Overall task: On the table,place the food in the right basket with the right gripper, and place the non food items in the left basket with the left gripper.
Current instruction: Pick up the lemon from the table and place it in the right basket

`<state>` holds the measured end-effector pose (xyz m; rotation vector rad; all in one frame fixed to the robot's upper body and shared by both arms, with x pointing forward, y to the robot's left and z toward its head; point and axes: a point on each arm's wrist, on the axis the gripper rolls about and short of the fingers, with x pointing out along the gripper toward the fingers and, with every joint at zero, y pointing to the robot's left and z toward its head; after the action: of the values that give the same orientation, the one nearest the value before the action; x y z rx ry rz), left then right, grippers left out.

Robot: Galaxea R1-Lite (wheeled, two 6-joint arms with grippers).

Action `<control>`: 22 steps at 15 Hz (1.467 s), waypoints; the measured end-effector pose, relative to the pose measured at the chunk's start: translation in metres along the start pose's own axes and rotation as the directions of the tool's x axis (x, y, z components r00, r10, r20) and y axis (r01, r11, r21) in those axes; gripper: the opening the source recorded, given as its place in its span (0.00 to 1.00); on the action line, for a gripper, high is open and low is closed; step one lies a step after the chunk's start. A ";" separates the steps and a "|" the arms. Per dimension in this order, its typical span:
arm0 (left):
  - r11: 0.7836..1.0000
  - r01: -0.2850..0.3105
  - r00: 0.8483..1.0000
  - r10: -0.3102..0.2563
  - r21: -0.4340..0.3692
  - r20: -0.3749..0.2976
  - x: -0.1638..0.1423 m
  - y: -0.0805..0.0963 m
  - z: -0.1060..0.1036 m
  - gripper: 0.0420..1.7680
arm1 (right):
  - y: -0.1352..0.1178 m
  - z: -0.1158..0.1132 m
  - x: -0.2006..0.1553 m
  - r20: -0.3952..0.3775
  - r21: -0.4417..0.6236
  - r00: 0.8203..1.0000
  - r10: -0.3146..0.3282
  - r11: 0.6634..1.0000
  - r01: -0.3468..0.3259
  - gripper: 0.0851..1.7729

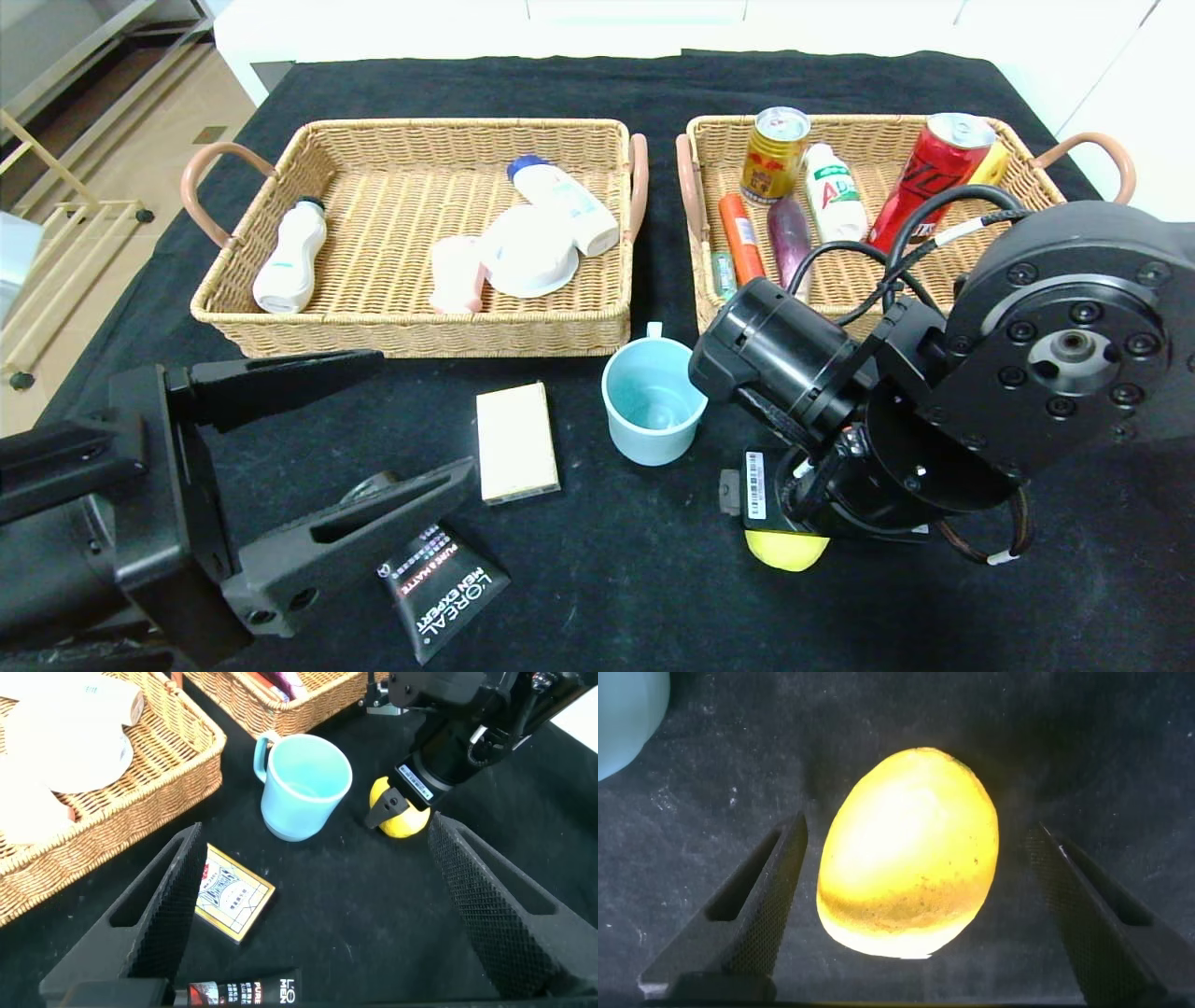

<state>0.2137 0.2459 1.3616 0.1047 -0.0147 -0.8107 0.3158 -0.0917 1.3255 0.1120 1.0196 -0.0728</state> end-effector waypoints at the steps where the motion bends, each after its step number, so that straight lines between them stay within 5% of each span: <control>1: 1.000 0.000 1.000 0.000 0.000 0.000 0.000 0.000 0.000 0.97 | 0.000 0.000 0.000 0.000 0.002 1.000 0.000 1.000 0.000 0.96; 5: 1.000 0.000 1.000 0.000 -0.001 0.000 0.000 0.000 0.000 0.97 | 0.001 0.000 0.002 -0.011 0.011 1.000 0.006 1.000 -0.006 0.94; 9: 1.000 0.001 1.000 -0.001 -0.001 -0.006 0.000 0.000 -0.001 0.97 | 0.001 0.000 0.005 -0.027 0.019 1.000 0.007 1.000 -0.006 0.60; 22: 1.000 0.001 1.000 -0.001 0.005 -0.006 0.000 0.000 -0.002 0.97 | 0.003 0.000 0.009 -0.046 0.017 0.999 0.008 1.000 -0.008 0.58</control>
<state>0.2138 0.2459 1.3600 0.1122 -0.0110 -0.8110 0.3205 -0.0891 1.3177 0.1333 1.0649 -0.0715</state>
